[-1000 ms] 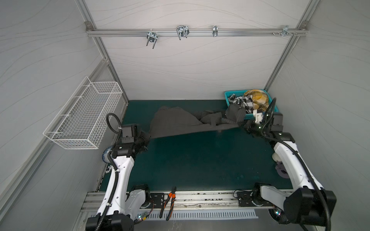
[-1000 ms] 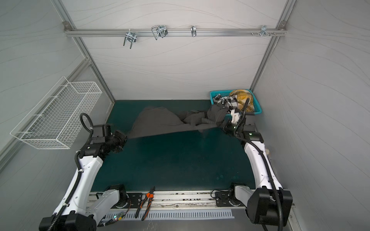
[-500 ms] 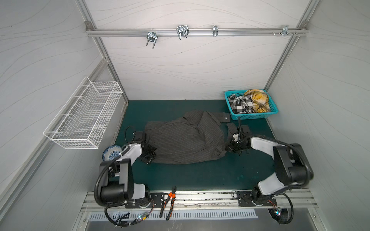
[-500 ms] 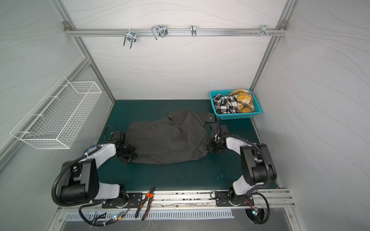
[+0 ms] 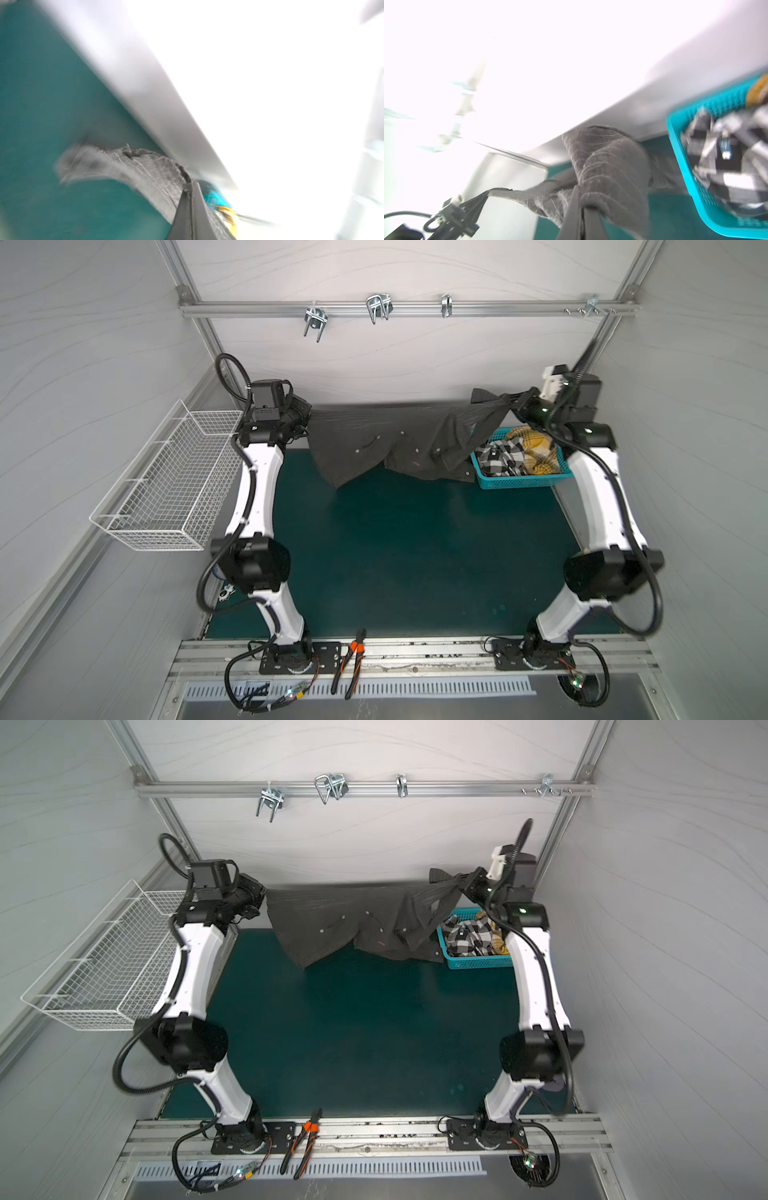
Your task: Fold and stack the long sleeve shirts
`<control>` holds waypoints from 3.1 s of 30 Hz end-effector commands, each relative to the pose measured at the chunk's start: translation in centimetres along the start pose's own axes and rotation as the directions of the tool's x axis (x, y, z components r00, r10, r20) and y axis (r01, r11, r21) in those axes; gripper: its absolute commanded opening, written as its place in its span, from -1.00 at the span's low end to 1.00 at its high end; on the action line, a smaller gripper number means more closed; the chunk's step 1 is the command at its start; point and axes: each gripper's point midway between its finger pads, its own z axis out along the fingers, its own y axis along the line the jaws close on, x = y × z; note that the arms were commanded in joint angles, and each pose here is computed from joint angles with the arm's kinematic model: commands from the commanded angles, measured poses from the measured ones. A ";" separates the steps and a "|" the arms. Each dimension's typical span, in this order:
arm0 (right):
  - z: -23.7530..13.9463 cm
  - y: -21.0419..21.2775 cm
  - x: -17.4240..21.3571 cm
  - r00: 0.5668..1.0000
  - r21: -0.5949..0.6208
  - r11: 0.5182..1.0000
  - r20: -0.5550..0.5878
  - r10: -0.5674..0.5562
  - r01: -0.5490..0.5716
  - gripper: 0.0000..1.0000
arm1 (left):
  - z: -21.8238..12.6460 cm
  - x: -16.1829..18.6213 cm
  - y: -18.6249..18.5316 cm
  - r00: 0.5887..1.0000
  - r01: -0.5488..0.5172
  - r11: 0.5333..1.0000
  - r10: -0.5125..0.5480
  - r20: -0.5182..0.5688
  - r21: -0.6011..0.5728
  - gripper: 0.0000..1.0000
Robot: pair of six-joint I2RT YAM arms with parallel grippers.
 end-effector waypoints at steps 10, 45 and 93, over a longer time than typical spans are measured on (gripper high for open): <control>-8.0 -15.0 26.6 0.913 0.342 0.939 -0.375 0.157 -0.021 -1.00 | -6.5 17.5 32.5 0.961 0.016 0.825 -0.169 -0.220 -0.565 -1.00; -4.4 -8.0 38.5 0.547 0.193 0.772 -0.806 -0.227 0.606 0.78 | -9.6 21.8 38.5 0.925 -0.069 0.748 -0.200 -0.324 -0.660 -1.00; 10.5 2.7 32.4 0.716 -0.130 0.968 -0.654 -0.247 0.215 -0.89 | -9.5 22.3 37.6 0.905 -0.125 0.789 -0.159 -0.396 -0.602 -1.00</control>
